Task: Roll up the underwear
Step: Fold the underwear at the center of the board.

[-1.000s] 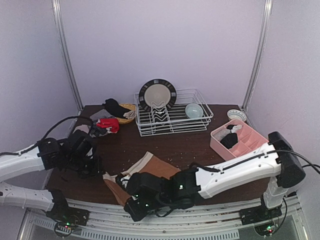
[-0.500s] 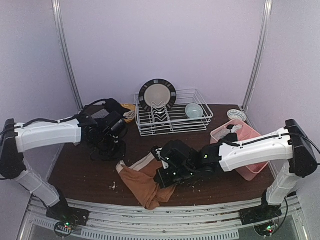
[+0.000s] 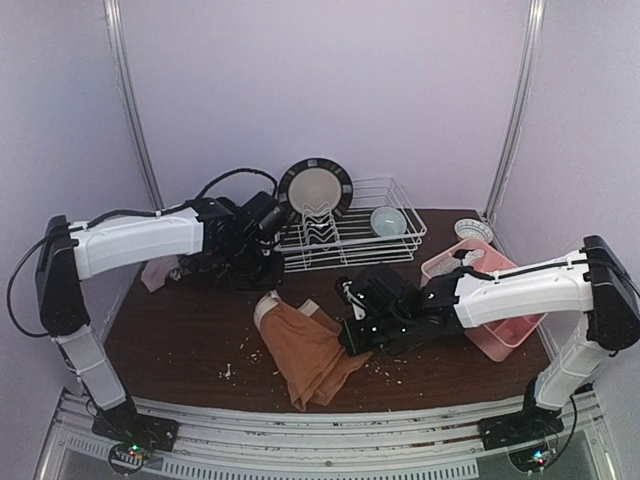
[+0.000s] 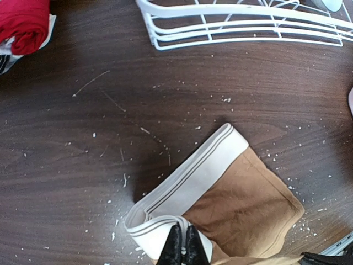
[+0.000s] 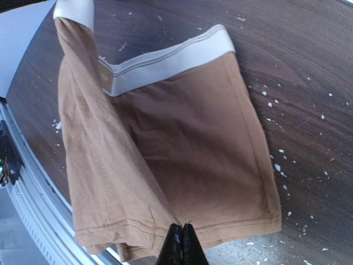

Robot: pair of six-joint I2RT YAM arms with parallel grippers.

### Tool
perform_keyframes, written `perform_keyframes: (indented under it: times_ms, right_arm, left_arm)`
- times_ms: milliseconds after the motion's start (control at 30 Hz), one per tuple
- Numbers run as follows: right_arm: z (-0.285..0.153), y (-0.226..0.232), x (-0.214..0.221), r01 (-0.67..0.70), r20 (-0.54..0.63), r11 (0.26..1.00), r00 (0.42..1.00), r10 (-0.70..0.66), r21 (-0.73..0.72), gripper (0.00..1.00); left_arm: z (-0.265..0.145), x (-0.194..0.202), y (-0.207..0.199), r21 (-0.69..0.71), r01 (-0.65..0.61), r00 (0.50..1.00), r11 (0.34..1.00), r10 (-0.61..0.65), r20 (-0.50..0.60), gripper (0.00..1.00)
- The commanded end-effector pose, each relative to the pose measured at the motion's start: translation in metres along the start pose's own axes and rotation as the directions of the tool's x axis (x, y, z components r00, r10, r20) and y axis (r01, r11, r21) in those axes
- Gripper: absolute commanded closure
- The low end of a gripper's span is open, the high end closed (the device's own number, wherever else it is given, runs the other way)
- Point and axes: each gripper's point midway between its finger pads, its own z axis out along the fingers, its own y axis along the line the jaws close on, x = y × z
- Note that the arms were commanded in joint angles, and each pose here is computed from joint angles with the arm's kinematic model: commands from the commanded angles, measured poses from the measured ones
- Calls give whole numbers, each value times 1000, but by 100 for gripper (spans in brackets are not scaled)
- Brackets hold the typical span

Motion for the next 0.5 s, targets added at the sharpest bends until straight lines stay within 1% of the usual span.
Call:
perform_keyframes:
  times_ms: [0,233,467]
  right_arm:
    - [6,-33,8,-30,-5,995,1000,30,91,100]
    - [9,-53,22,-61,-12,989,998,63,136,100]
    - [22,-69,40,-84,-53,981,994,94,175,100]
  left_arm:
    - [17,-7,-8,-20,-46,999,999,46,-11,100]
    - [36,-15,-26,7,-66,998,998,66,-22,100]
    - [58,-22,-39,6,-103,994,995,103,-43,100]
